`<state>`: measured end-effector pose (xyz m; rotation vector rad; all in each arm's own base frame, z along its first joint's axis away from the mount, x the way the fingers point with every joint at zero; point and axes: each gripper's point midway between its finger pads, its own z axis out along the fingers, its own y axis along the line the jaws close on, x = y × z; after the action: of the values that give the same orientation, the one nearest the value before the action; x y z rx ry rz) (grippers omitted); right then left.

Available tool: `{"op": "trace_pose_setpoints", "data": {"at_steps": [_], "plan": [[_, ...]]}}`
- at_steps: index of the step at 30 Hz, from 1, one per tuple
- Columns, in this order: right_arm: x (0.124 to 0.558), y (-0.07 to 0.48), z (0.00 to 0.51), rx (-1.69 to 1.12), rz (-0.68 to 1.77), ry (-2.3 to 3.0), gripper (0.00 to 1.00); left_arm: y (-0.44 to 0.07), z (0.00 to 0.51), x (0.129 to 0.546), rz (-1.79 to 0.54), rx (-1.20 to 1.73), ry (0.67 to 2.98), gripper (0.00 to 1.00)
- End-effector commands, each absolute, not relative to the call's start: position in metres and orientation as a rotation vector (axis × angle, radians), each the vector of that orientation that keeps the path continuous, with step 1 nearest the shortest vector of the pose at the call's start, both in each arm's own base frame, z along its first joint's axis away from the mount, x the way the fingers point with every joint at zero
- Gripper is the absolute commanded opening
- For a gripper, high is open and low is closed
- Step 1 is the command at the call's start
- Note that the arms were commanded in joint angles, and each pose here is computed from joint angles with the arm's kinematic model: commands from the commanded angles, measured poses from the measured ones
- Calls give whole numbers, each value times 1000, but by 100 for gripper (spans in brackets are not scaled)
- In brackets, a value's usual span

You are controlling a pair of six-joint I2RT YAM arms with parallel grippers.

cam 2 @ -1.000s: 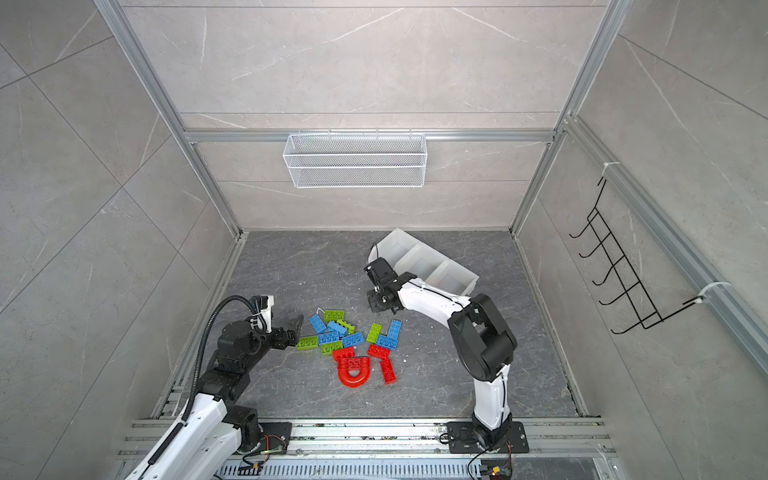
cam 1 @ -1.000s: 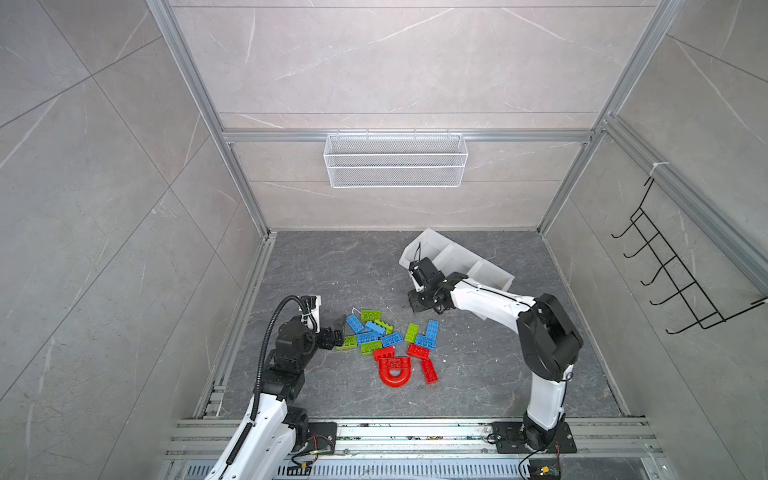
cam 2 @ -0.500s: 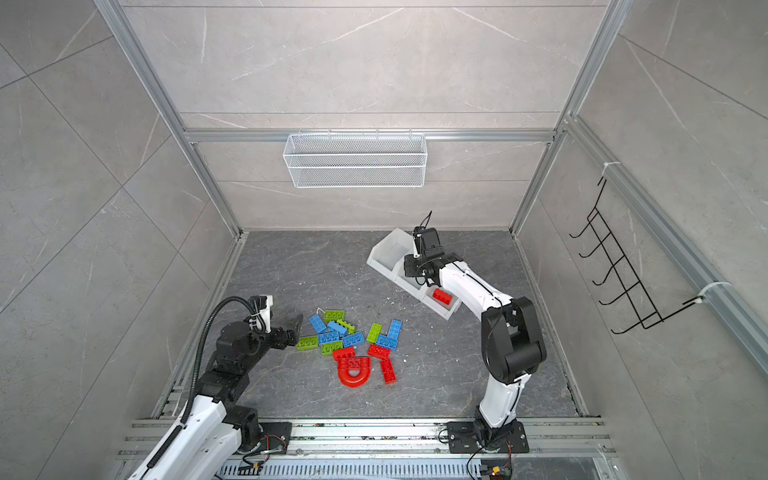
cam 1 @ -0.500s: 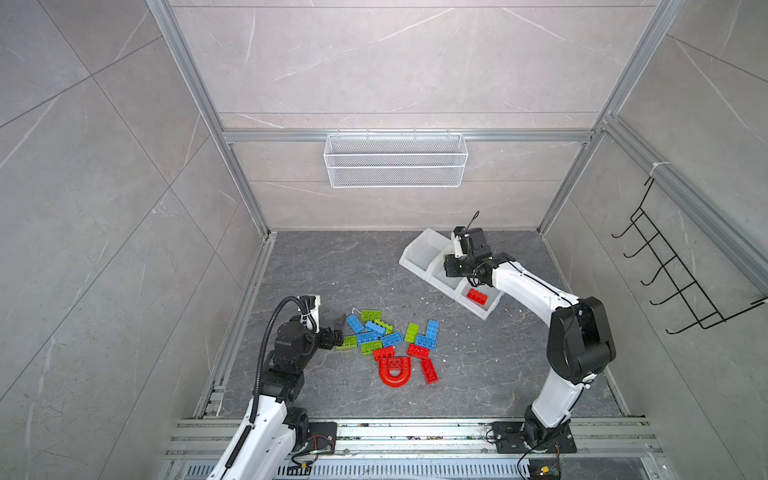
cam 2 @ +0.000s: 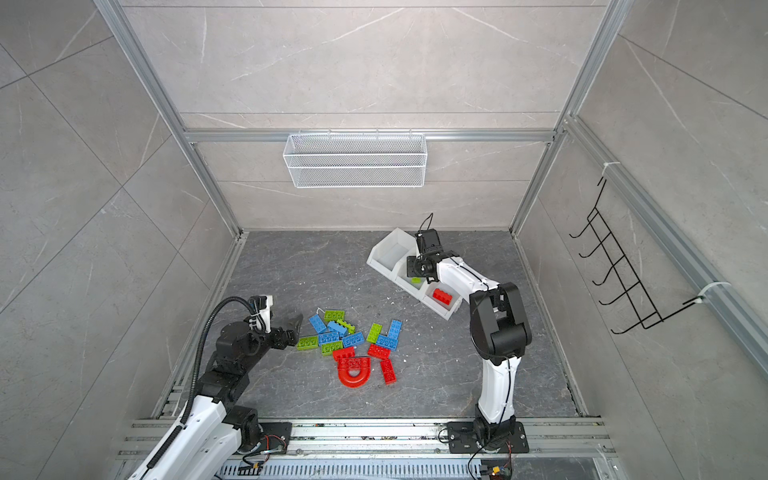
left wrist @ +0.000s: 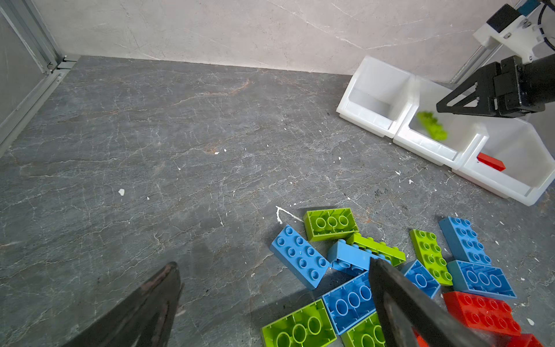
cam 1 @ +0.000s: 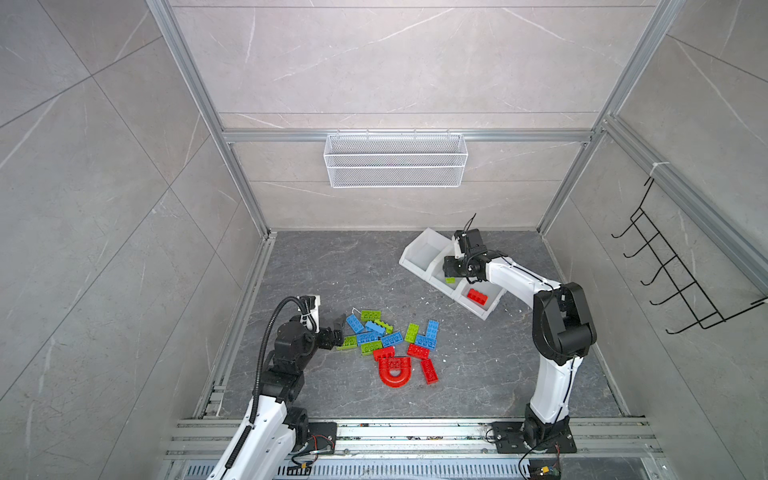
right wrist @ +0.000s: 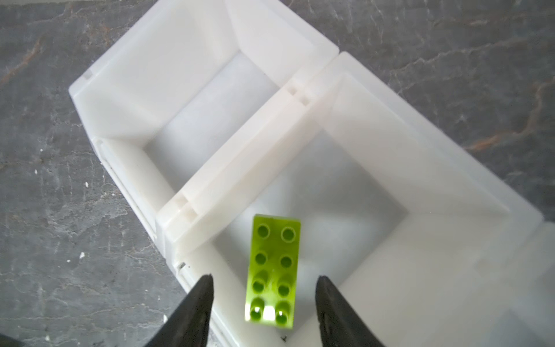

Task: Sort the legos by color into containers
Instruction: 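Carry the lime-green brick into the middle bin compartment and release it, then reach the right gripper to a blue brick in the pile and grasp it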

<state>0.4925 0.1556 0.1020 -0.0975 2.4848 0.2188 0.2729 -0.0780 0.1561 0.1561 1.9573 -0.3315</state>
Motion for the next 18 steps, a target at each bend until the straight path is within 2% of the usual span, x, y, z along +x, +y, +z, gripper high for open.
{"op": "trace_pose_setpoints", "data": {"at_steps": [1,5,9,14,18], "plan": [[494,158,136,-105,236,2421,64,-78,160,273,-339,145,1942,100],[475,155,159,-120,257,2411,67,-79,161,273,-343,148,1941,100],[428,157,170,-94,353,2443,67,-78,161,273,-340,146,1941,100],[353,176,153,-124,375,2516,67,-78,161,273,-340,145,1938,100],[306,194,121,-163,354,2608,67,-78,161,273,-340,145,1941,100]]}}
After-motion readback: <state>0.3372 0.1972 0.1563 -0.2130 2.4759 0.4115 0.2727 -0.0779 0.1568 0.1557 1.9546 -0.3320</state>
